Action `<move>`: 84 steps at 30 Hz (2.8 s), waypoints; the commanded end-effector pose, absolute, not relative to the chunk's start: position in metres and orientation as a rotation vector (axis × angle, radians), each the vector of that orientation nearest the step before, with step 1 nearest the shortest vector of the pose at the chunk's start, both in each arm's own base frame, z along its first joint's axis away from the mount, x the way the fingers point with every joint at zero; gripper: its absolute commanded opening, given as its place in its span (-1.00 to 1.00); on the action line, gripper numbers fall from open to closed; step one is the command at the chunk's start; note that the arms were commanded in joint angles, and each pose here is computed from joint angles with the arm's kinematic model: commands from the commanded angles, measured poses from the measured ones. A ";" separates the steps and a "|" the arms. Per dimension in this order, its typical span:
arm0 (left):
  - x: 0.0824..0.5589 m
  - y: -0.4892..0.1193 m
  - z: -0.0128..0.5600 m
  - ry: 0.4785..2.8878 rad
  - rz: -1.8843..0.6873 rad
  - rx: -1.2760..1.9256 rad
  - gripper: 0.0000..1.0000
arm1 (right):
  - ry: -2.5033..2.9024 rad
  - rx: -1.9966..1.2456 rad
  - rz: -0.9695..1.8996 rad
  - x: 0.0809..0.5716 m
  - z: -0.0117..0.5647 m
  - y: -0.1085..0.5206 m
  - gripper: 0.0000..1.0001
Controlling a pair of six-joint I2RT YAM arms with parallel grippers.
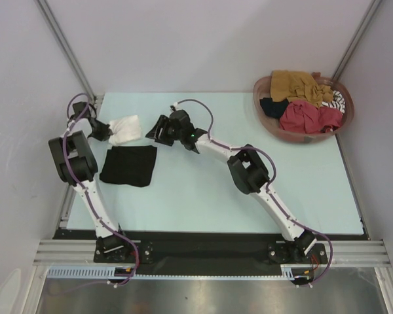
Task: Fold and stack the tank tops
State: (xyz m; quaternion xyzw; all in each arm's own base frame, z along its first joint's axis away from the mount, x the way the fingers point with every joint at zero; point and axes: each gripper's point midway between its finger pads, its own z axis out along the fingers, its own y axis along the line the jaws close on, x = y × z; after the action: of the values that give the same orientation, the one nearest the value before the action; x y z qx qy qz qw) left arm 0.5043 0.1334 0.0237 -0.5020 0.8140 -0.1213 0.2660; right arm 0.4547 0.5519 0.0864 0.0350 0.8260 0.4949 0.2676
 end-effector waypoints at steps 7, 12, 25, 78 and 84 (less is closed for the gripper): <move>0.552 0.055 0.036 2.322 -0.437 -1.044 -0.75 | 2.271 0.188 1.134 0.489 0.059 0.492 0.33; 0.551 0.040 0.028 2.331 -0.492 -1.037 -0.80 | 2.239 0.268 1.146 0.509 0.059 0.466 0.46; 0.549 -0.015 0.036 2.477 -0.464 -0.750 -0.92 | 2.328 0.407 1.110 0.517 0.050 0.459 0.22; 0.546 -0.038 0.107 2.492 -0.484 -0.543 -0.99 | 2.111 0.129 1.268 0.522 0.137 0.488 -1.00; 0.533 -0.028 0.123 2.454 -0.457 -0.571 -0.99 | 2.075 0.112 1.360 0.506 0.155 0.497 -1.00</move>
State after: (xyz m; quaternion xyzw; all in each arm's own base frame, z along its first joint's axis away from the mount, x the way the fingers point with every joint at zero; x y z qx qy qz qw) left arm 0.5325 -0.0330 0.0687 -0.2253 0.9316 -0.1705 0.2286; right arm 0.5135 0.4865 0.0822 0.0680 0.8320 0.4673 0.2912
